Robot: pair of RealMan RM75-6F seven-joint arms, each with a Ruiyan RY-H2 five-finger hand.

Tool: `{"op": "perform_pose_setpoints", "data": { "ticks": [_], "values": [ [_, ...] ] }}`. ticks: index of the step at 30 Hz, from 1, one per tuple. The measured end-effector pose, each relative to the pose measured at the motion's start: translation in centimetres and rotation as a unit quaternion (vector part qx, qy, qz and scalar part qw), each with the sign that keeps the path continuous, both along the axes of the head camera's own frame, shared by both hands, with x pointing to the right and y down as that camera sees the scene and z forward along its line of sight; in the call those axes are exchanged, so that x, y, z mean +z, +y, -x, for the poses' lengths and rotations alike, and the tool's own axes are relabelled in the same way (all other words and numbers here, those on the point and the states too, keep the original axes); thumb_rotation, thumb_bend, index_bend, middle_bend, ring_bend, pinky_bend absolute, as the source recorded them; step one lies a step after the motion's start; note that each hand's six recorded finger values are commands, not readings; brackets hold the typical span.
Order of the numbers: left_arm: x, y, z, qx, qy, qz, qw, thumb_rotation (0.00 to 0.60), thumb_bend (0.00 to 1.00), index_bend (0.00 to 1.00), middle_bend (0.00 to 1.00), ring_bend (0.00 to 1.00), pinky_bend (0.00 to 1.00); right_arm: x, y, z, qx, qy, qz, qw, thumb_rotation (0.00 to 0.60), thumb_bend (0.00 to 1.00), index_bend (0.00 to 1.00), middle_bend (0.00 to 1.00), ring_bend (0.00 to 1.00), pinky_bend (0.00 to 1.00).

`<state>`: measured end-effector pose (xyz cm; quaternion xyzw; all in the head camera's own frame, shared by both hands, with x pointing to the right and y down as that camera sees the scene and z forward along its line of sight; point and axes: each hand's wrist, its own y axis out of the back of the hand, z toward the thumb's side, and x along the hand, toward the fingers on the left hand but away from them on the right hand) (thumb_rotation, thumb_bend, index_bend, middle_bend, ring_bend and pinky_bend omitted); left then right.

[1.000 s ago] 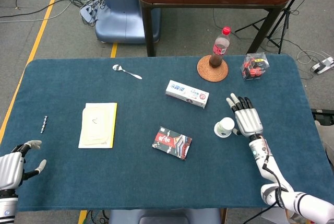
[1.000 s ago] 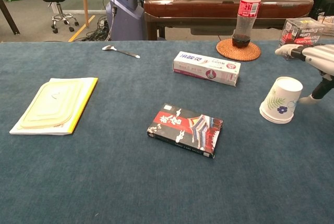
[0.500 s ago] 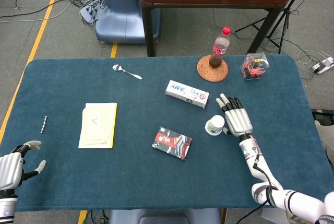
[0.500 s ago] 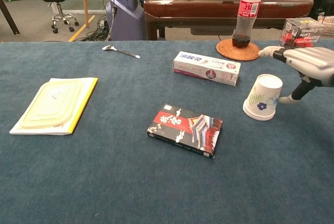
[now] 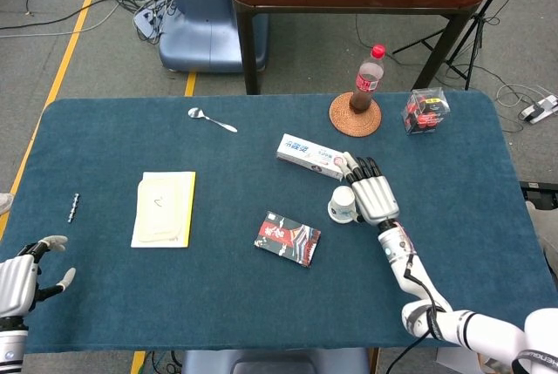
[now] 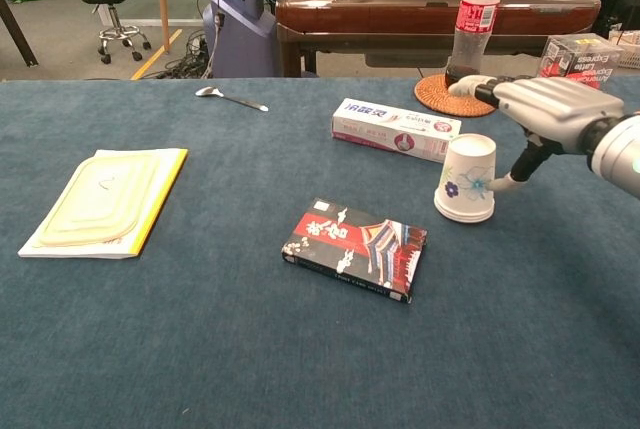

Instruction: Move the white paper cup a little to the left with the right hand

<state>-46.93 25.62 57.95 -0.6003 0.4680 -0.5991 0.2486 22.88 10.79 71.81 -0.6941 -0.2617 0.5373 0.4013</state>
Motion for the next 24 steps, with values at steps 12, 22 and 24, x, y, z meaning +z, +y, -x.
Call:
{"op": "perform_pose_setpoints", "data": {
  "ticks": [12, 22, 24],
  "values": [
    [0.1, 0.1, 0.4, -0.008, 0.004, 0.006, 0.9999, 0.6, 0.29, 0.33, 0.39, 0.32, 0.53, 0.5, -0.2, 4.1, -0.013, -0.01, 0.006, 0.9998, 0.6, 0.0, 0.0, 0.0, 0.0, 0.06],
    [0.0, 0.2, 0.7, -0.014, 0.006, 0.009, 0.9998, 0.6, 0.29, 0.33, 0.39, 0.32, 0.53, -0.1, -0.9, 7.0, -0.018, -0.027, 0.0, 0.9995, 0.6, 0.0, 0.0, 0.0, 0.0, 0.07],
    [0.0, 0.1, 0.8, -0.015, 0.006, 0.009, 0.9998, 0.6, 0.29, 0.33, 0.39, 0.32, 0.53, 0.0, -0.9, 7.5, -0.018, -0.029, 0.002, 0.9994, 0.6, 0.0, 0.0, 0.0, 0.0, 0.06]
  ]
}}
